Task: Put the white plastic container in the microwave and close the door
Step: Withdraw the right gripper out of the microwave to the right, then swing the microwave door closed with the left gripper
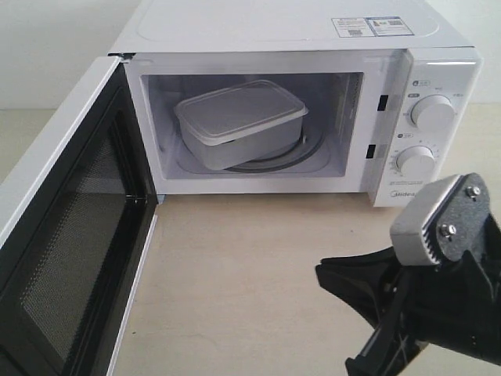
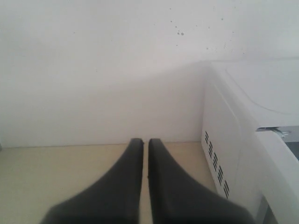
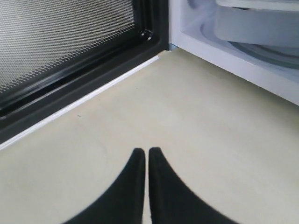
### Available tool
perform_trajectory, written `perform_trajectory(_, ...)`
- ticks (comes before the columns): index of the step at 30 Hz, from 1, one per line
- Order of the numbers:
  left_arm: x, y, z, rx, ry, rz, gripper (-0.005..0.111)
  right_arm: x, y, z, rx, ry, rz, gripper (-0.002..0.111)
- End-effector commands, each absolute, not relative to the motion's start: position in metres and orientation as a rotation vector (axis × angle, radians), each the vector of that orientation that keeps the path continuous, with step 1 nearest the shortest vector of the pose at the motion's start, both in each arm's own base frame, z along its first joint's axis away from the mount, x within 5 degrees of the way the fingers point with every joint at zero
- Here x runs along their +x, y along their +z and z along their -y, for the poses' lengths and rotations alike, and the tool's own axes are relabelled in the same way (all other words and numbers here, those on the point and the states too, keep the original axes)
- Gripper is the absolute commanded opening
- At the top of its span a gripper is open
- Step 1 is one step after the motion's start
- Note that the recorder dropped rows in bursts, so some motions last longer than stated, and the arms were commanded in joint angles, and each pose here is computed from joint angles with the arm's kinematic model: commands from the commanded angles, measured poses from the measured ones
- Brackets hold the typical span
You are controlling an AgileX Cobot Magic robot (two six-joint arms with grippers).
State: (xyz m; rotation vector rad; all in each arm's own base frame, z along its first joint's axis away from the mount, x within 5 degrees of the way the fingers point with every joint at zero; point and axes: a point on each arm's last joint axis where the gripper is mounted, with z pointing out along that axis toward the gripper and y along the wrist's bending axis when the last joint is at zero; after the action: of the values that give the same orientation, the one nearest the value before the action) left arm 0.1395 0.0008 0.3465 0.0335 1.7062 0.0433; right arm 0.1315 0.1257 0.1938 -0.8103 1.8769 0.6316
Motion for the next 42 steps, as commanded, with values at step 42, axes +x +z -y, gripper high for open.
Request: perform_trajectory(42, 0.192, 0.293, 0.071, 0.301, -1.066, -2.281, 0.004, 0.072, 0.241, -0.033, -0.154, 0.5, -1.888, 0.0)
